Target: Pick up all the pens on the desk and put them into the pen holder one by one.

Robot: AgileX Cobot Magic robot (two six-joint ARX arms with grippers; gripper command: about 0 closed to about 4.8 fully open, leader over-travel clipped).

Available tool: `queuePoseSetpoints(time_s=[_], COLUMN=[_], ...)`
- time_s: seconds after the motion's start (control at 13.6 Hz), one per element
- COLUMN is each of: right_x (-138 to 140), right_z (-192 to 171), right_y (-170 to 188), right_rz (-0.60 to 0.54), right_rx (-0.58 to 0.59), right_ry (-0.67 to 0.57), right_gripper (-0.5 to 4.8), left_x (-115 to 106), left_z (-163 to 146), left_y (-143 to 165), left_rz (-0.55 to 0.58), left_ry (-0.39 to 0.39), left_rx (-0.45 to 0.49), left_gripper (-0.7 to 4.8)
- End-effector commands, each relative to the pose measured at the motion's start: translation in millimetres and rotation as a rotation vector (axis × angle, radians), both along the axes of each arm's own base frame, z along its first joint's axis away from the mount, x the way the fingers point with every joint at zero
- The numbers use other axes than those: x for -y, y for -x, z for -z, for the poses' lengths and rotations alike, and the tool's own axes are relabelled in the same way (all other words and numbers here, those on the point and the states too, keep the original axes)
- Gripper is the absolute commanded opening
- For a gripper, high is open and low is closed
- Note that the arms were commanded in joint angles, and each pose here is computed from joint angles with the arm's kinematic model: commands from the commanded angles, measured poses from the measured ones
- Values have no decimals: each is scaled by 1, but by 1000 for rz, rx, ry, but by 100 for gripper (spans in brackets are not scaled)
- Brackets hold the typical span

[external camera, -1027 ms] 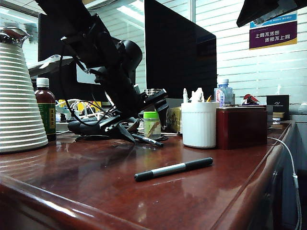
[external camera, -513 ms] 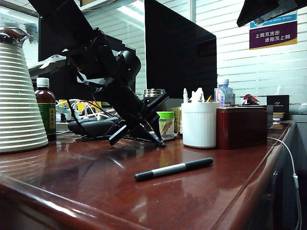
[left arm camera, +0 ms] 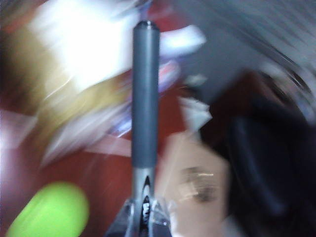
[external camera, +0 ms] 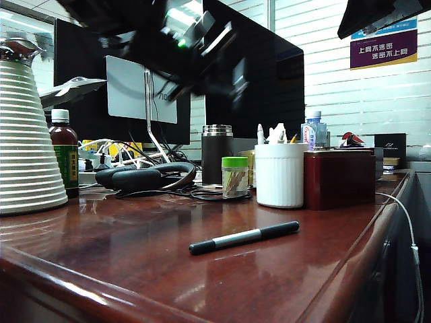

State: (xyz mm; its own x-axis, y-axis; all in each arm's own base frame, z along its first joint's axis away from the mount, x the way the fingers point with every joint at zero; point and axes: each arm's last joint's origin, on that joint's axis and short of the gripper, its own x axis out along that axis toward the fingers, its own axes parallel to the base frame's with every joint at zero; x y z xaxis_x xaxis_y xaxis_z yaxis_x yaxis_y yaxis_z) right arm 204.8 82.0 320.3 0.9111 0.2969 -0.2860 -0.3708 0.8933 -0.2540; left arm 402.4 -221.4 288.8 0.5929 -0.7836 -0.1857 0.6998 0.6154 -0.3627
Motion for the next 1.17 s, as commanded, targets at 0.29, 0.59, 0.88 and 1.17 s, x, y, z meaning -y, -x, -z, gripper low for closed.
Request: queuePoseSetpoints(time_s=[0.29,0.59,0.88,1.17], right_x=[0,0,-2,-3], right_z=[-1,1,14,18], right_y=[1,1,-6,-9], right_rz=[6,6,16,18], right_rx=[8,1,-40,-57], right_ry=[-10,-6,14,21], right_gripper=[230,230,230,230], left_x=[21,27,26,26], left_z=[10,46,75,71], left_y=[-3,-1,7,7], left_rz=[158,182,147,148], left_ry=[47,47,153,193], left_rx=[189,182,255,258], left_gripper=[-6,-6,-6,-6])
